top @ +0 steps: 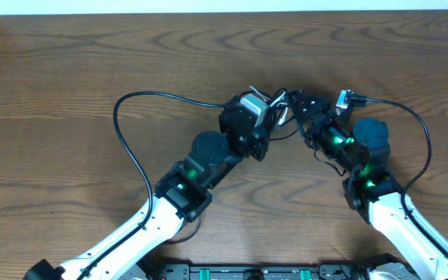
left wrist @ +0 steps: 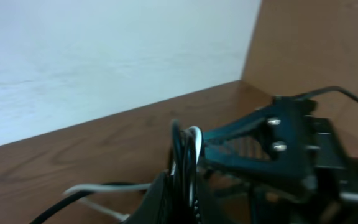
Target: Untangle cables
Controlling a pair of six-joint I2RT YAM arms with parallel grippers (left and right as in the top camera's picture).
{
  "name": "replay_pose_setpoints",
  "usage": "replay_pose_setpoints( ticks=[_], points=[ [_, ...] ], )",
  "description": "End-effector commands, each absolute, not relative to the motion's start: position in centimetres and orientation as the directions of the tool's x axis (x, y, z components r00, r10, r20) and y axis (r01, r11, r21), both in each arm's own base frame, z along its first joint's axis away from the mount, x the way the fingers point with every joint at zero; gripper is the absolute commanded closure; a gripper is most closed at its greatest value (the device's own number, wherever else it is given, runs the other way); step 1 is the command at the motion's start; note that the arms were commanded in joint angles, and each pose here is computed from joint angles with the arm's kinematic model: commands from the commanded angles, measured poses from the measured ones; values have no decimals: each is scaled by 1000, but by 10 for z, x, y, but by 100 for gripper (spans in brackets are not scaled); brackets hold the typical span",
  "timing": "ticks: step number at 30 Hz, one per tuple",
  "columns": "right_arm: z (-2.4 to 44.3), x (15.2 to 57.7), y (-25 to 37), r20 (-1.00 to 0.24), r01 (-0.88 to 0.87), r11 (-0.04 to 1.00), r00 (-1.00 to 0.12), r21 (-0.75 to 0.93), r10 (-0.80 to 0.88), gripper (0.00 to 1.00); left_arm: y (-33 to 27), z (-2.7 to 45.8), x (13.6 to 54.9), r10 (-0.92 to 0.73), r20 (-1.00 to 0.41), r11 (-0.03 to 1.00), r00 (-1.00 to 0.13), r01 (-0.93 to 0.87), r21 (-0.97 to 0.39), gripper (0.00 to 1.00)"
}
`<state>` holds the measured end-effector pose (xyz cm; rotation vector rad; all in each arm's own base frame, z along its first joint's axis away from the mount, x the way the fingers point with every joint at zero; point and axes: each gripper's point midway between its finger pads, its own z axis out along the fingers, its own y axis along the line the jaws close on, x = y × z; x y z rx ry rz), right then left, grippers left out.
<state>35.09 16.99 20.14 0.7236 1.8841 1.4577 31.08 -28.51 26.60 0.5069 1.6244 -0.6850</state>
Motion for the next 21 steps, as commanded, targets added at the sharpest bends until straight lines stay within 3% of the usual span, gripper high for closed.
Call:
replay_pose_setpoints(
  ticks=[1,3,10,13,16,17,18,21],
  points=[
    [199,352,168,-159,48,240,-624,970,765,21,-303,287,294,-83,-986,614,-141,772,-162,92],
    [198,353,167,-158,51,241,-622,969,767,25,-309,292,286,-91,-987,564,-130,810,-158,92],
    [189,354,163,-151,91,256,-605,962,782,82,-312,296,282,-98,-988,540,-120,827,-154,92],
    [187,354,161,-150,99,259,-601,961,785,99,-309,296,286,-101,-988,562,-117,812,-154,92],
    [187,354,161,-157,95,265,-601,959,784,98,-302,296,295,-109,-988,614,-111,774,-155,92],
    [187,354,160,-156,97,265,-600,959,784,94,-300,296,298,-111,-988,630,-109,761,-155,92],
    [187,355,159,-155,98,264,-598,960,786,81,-297,296,301,-114,-988,649,-106,744,-155,92],
    [185,355,157,-149,103,262,-603,960,783,56,-287,295,311,-122,-988,709,-100,688,-157,92]
  ],
)
